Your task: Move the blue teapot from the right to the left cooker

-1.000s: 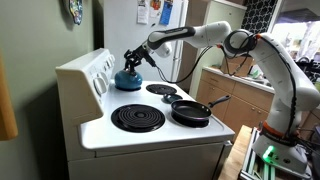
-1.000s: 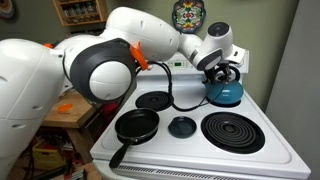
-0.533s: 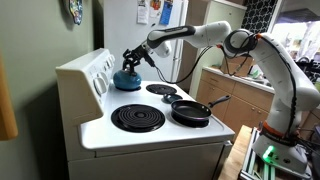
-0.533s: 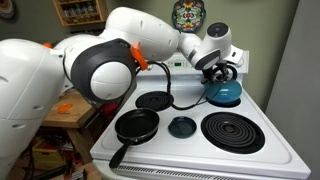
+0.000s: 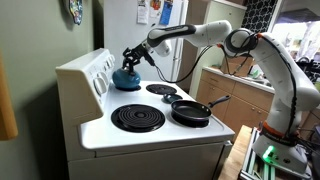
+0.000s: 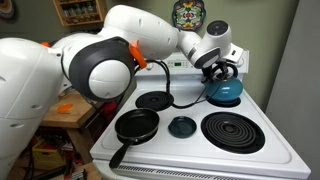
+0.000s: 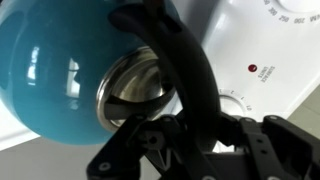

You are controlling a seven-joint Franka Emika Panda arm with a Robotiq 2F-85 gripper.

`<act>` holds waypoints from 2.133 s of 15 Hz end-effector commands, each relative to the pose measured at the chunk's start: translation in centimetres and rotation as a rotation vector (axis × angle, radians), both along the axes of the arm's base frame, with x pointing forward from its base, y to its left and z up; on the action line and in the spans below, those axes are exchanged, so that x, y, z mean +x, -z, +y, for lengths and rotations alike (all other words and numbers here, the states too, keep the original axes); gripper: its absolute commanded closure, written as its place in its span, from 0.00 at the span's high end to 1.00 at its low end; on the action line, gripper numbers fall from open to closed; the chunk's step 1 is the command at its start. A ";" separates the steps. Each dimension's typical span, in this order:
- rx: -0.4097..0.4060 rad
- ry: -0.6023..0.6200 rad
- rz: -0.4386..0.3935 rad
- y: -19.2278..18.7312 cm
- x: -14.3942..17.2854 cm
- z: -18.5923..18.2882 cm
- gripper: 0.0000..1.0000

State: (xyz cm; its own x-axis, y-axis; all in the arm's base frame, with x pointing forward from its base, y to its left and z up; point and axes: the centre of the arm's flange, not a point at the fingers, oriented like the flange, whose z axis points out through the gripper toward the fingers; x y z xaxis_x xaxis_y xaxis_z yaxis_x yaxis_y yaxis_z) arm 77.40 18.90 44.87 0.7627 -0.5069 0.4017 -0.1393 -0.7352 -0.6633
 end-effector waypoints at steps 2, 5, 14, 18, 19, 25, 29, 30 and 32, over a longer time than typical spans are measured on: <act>0.079 0.013 -0.006 -3.2 -1.6 0.2 0.02; 0.109 0.005 0.027 -3.5 -2.2 0.8 0.02; 0.130 -0.032 0.124 -3.9 -4.8 2.4 0.02; 0.163 -0.054 0.146 -4.1 -6.3 3.4 0.02; 0.172 -0.057 0.154 -3.9 -6.6 3.6 0.02; 0.213 -0.079 0.199 -3.3 -9.2 4.3 0.02; 0.218 -0.098 0.217 -3.5 -11.2 5.3 0.02; 0.217 -0.106 0.222 -3.6 -11.7 5.6 0.02; 0.221 -0.122 0.229 -3.7 -12.5 6.1 0.02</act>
State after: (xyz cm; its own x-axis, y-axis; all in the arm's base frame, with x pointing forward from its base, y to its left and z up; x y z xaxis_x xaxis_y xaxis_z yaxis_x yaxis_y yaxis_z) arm 68.07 25.30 46.41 0.8726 -0.4768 0.1055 -0.2392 -0.6057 -0.7589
